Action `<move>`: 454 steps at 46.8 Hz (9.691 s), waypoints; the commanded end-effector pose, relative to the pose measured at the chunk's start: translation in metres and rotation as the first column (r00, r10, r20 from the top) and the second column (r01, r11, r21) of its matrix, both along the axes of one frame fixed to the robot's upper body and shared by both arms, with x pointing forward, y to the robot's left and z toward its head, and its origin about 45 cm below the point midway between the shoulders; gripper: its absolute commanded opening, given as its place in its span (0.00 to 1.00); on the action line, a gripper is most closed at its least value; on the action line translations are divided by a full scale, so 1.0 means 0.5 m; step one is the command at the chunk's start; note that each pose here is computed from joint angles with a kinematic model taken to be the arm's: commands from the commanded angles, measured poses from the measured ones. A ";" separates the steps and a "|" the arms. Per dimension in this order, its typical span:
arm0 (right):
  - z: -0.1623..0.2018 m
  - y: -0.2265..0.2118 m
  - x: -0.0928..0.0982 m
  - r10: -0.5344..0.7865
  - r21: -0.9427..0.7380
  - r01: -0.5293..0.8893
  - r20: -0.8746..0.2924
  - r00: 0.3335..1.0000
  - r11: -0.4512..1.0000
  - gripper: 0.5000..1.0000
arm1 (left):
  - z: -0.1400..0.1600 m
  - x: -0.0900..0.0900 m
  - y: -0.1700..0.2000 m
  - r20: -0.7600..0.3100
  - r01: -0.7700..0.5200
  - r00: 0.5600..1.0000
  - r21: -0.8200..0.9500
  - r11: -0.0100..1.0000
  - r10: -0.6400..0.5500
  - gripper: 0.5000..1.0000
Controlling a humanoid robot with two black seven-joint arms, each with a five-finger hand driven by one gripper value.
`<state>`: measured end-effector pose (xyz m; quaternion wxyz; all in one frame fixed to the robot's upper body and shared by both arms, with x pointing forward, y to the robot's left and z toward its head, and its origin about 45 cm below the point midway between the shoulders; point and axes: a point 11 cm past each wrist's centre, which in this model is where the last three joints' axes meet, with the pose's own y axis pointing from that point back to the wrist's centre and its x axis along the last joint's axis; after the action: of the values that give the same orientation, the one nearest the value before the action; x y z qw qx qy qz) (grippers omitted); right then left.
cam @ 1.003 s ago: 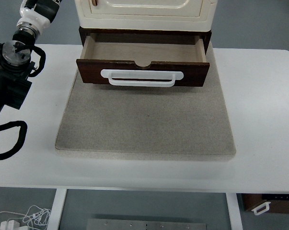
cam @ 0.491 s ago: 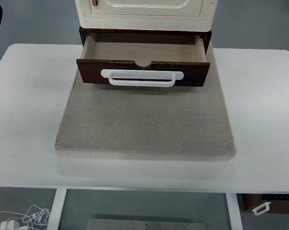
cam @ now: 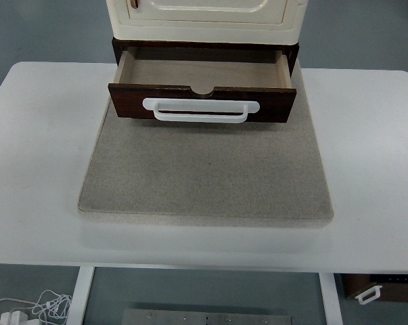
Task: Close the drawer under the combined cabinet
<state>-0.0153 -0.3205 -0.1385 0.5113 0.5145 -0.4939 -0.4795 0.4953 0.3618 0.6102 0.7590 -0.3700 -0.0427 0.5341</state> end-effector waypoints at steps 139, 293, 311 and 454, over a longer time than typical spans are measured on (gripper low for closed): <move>0.000 0.000 0.001 0.000 0.000 0.000 0.001 1.000 1.000 0.90 | -0.546 -0.222 -0.522 -0.622 0.543 0.782 0.707 -0.453 -0.032 1.00; 0.000 0.001 -0.001 0.000 0.002 0.000 -0.001 1.000 1.000 0.90 | -0.516 -0.110 -0.514 -0.588 0.574 0.808 0.768 -0.283 0.039 1.00; 0.000 -0.001 0.001 0.000 -0.001 0.000 0.001 1.000 1.000 0.90 | -0.408 -0.132 -0.597 -0.531 0.530 0.817 0.845 -0.069 -0.224 1.00; 0.000 -0.001 -0.001 0.000 -0.001 0.000 -0.001 1.000 1.000 0.90 | -0.521 0.075 0.082 -0.660 -0.276 0.751 -0.304 0.912 0.007 1.00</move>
<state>-0.0154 -0.3206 -0.1384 0.5114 0.5144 -0.4940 -0.4795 0.5348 0.4023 0.3579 0.5951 -0.2950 0.2920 0.6882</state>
